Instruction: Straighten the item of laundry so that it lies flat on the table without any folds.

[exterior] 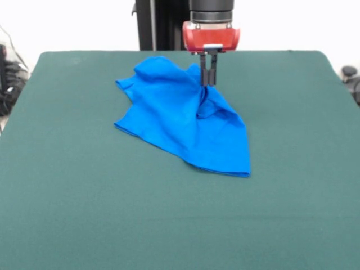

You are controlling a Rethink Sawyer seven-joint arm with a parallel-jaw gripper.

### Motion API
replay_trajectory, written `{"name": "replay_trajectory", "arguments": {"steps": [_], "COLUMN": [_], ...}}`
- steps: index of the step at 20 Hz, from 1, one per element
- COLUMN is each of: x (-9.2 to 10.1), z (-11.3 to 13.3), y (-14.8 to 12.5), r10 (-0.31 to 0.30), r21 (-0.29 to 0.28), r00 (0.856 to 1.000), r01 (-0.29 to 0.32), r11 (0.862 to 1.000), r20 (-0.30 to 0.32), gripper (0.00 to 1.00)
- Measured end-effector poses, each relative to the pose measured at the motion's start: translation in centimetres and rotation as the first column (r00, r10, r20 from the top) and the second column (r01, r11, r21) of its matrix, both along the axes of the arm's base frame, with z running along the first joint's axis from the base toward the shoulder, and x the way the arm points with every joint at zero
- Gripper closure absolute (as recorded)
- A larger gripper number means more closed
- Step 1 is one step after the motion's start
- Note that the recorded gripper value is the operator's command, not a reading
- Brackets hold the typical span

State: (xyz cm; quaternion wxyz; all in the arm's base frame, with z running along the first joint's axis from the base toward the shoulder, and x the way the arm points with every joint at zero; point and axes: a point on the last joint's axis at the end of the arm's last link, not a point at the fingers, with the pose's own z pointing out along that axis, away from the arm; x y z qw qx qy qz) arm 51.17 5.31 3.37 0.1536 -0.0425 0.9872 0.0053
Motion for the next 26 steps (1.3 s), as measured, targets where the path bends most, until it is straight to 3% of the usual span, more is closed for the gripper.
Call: {"name": "replay_trajectory", "arguments": {"steps": [18, 19, 26], "x": [0.00, 0.00, 0.00], "z": [0.00, 0.00, 0.00], "y": [0.00, 0.00, 0.00], "r10": [0.000, 0.000, 0.000], "r21": [0.000, 0.000, 0.000], "r00": [1.000, 1.000, 1.000], "r01": [0.000, 0.000, 0.000], "r11": [1.000, 1.000, 1.000], "r20": [0.000, 0.000, 0.000], "gripper": [1.00, 0.00, 0.00]}}
